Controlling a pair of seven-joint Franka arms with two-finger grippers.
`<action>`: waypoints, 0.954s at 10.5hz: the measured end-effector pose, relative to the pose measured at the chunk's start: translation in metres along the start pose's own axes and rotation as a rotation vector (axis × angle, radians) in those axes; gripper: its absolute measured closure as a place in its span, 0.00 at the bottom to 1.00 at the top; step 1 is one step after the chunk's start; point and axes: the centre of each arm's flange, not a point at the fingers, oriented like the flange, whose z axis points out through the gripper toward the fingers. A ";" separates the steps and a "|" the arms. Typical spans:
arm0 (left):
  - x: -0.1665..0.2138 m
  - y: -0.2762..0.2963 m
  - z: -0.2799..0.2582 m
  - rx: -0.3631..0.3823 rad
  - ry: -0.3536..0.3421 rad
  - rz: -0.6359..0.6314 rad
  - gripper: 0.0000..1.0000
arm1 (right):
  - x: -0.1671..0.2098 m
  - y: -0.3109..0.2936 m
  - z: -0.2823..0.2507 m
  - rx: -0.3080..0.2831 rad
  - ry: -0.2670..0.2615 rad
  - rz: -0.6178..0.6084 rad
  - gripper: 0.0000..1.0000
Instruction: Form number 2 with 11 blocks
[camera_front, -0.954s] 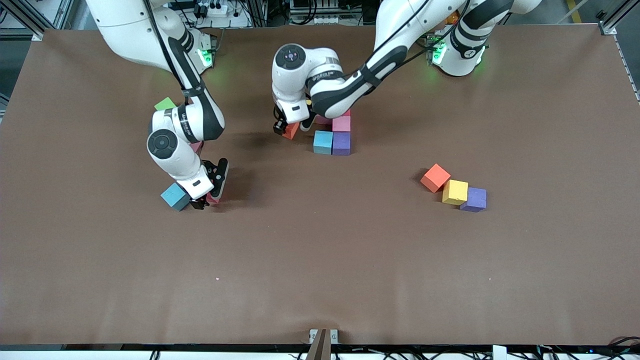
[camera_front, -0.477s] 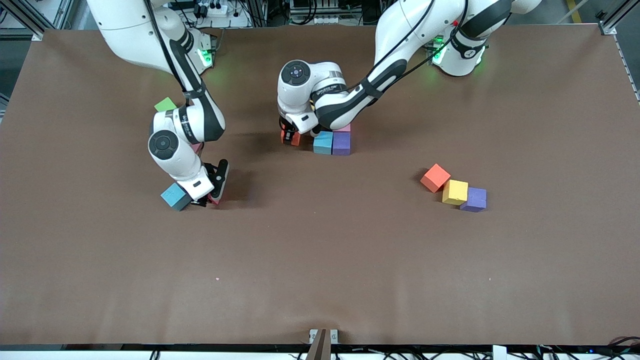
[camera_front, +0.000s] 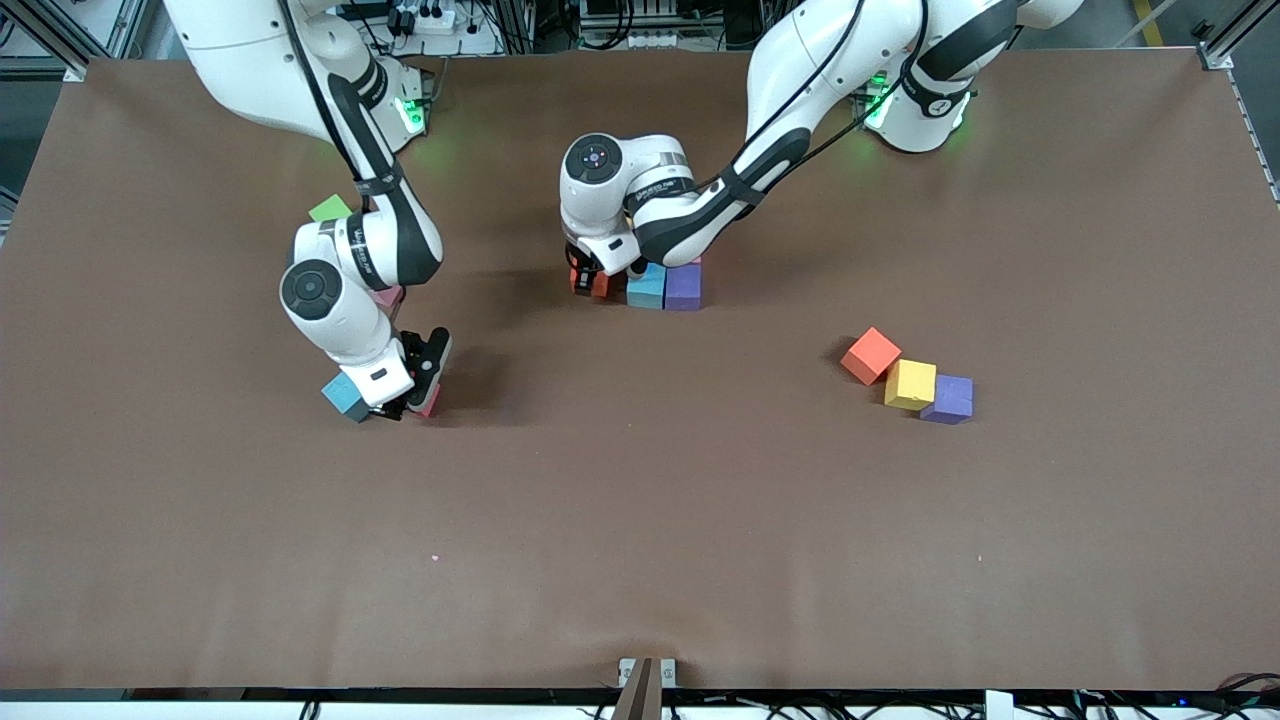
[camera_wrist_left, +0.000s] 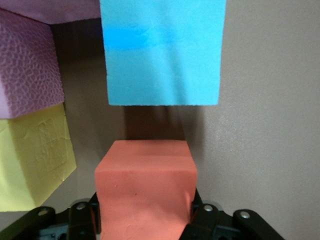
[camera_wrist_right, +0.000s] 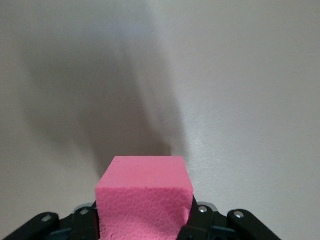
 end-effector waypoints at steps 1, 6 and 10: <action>0.000 0.000 0.000 0.000 0.000 0.000 0.38 | 0.006 0.006 -0.012 -0.001 0.008 0.069 0.44; 0.006 0.005 -0.001 -0.005 0.026 0.003 0.38 | 0.039 0.012 -0.039 -0.026 0.051 0.389 0.44; 0.015 0.010 -0.003 0.003 0.075 -0.004 0.38 | 0.061 -0.001 -0.041 -0.017 0.062 0.687 0.44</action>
